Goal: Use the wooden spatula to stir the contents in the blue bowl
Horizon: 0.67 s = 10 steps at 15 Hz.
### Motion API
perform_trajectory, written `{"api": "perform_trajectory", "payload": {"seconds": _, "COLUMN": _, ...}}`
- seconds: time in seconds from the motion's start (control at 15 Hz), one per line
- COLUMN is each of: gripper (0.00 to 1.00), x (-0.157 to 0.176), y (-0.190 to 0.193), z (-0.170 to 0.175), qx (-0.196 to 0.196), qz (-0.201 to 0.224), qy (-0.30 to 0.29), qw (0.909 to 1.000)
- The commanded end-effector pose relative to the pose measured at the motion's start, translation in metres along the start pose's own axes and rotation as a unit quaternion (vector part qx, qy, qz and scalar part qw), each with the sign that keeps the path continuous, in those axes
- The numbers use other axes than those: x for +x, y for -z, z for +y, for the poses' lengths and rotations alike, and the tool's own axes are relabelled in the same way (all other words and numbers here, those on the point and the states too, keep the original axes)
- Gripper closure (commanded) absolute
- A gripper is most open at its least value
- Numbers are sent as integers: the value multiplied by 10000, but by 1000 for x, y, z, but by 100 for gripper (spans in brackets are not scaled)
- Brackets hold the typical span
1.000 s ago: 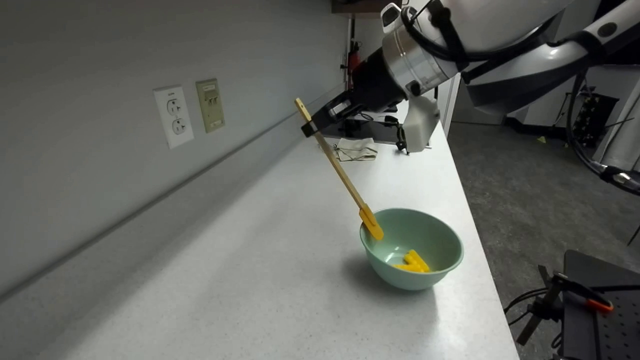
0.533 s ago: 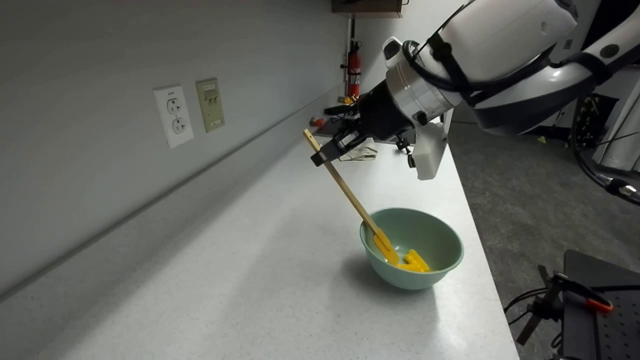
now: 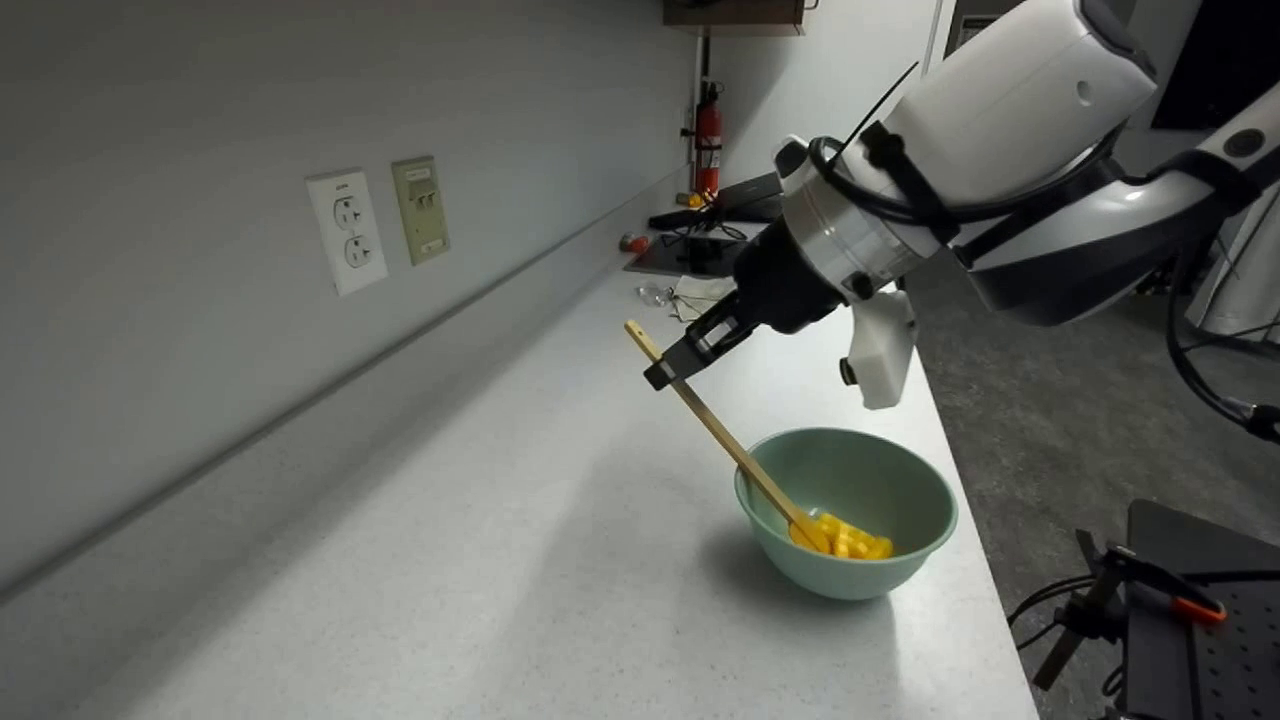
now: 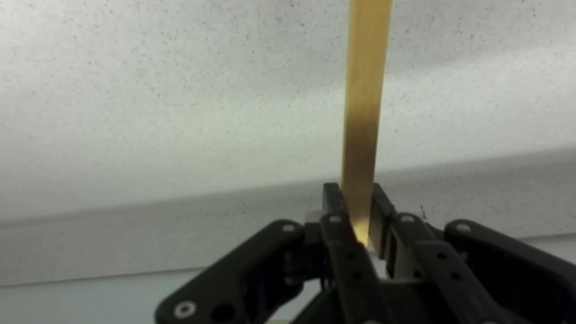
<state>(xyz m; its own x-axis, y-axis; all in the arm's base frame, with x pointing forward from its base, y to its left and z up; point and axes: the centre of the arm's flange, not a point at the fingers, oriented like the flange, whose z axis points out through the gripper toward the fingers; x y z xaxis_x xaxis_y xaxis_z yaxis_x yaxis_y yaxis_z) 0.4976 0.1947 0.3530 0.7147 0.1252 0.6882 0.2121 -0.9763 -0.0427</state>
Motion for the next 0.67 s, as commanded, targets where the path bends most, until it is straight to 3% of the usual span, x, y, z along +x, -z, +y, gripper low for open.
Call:
{"api": "perform_trajectory", "payload": {"seconds": 0.0, "gripper": 96, "x": 12, "y": 10, "z": -1, "qx": -10, "qz": -86, "qy": 104, "qw": 9999}}
{"api": "perform_trajectory", "payload": {"seconds": 0.6, "gripper": 96, "x": 40, "y": 17, "z": 2, "qx": -325, "qz": 738, "qy": 279, "qw": 9964}}
